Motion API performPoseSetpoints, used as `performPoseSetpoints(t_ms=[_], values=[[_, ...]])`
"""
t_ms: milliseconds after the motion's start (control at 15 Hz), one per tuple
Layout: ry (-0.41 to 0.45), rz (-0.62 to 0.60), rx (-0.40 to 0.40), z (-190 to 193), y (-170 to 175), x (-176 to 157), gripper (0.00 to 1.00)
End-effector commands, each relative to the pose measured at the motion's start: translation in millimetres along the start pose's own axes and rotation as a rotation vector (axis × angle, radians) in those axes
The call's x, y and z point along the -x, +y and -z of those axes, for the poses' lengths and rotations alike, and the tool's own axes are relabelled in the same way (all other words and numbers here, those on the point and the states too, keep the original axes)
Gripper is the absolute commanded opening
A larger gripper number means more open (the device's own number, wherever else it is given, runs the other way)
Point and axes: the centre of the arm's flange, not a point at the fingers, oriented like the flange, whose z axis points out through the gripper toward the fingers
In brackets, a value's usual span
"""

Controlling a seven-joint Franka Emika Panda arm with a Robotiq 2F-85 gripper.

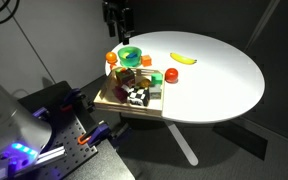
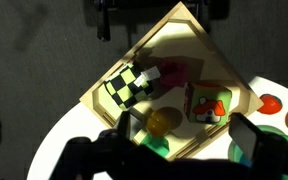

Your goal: Put the soft orange block on the tray

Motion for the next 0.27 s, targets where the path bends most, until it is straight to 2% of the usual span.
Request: performPoseSetpoints(t_ms=[0,200], values=[[-0.008,0.001,0.004,1.5,0.7,2.2,1.00],[-0.012,0.001,0.006,3.6,1.2,4.2,1.00]])
